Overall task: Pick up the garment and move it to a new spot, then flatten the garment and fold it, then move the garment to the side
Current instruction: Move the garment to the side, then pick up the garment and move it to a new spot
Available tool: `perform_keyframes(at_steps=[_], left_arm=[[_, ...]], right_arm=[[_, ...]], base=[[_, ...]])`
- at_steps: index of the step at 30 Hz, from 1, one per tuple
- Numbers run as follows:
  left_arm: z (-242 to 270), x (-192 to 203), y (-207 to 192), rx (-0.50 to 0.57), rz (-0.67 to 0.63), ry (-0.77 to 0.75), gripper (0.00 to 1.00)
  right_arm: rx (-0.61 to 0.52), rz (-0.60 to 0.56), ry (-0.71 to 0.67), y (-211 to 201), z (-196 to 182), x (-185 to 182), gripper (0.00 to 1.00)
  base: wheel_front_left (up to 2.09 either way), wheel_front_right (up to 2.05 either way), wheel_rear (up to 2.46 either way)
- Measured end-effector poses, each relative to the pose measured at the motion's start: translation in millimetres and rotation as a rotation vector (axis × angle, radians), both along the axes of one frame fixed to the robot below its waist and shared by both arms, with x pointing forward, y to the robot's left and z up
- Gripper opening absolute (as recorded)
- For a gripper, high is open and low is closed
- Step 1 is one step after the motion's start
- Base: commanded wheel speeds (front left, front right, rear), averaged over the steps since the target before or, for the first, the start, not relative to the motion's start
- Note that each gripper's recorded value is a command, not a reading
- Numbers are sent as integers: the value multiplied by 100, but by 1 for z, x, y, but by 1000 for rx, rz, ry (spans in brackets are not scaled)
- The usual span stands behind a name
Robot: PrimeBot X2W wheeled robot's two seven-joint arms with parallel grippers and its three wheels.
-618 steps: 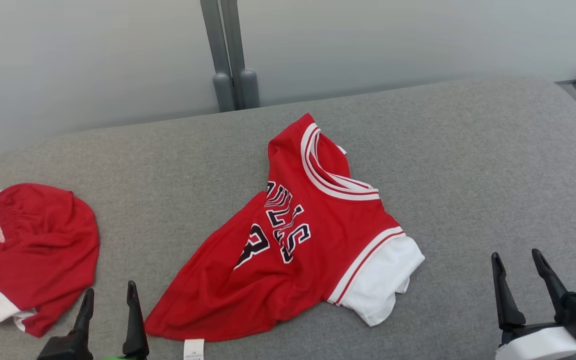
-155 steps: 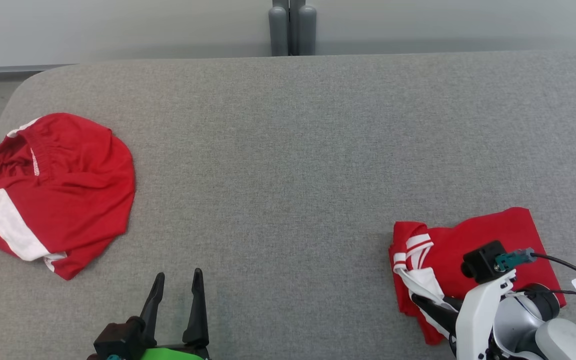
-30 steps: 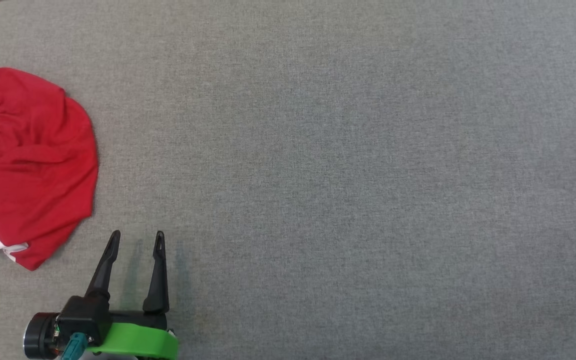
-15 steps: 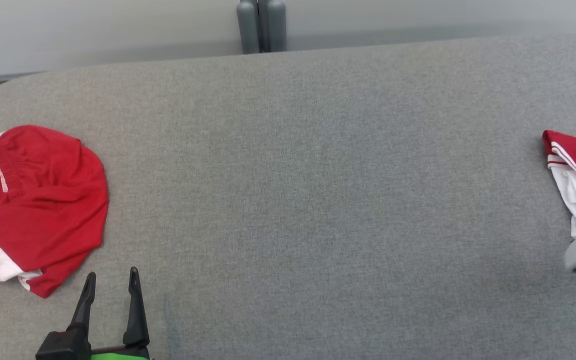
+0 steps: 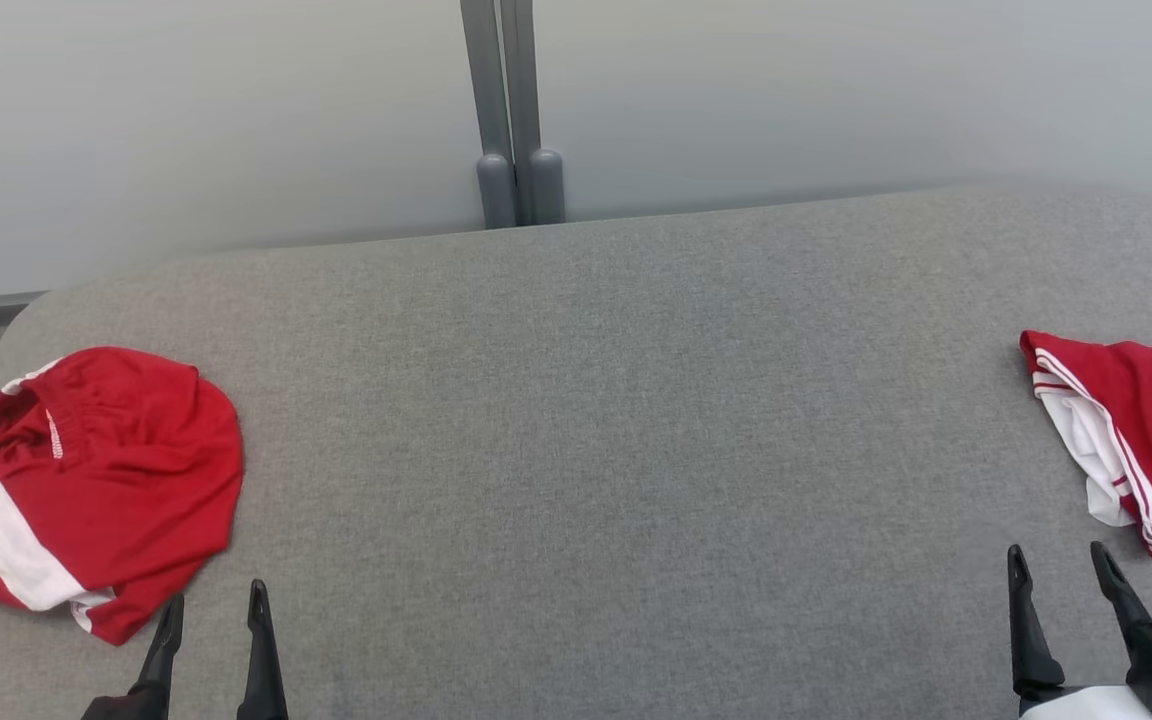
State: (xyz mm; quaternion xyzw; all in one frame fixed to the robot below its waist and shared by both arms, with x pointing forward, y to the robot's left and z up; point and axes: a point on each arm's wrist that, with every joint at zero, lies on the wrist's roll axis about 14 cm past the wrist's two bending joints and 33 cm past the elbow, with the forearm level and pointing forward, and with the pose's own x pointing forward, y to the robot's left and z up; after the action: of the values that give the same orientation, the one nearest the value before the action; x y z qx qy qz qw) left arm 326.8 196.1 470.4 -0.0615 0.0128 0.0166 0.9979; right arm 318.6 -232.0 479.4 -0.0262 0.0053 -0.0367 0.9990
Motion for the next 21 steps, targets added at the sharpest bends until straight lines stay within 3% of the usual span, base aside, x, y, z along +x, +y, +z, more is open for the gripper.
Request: perform_keyframes(at_steps=[21], left_arm=[[-3, -5, -4, -19, -9, 7, 100]], right_arm=[[38, 78, 14, 30, -6, -3, 100]], base=[[0, 0, 0]])
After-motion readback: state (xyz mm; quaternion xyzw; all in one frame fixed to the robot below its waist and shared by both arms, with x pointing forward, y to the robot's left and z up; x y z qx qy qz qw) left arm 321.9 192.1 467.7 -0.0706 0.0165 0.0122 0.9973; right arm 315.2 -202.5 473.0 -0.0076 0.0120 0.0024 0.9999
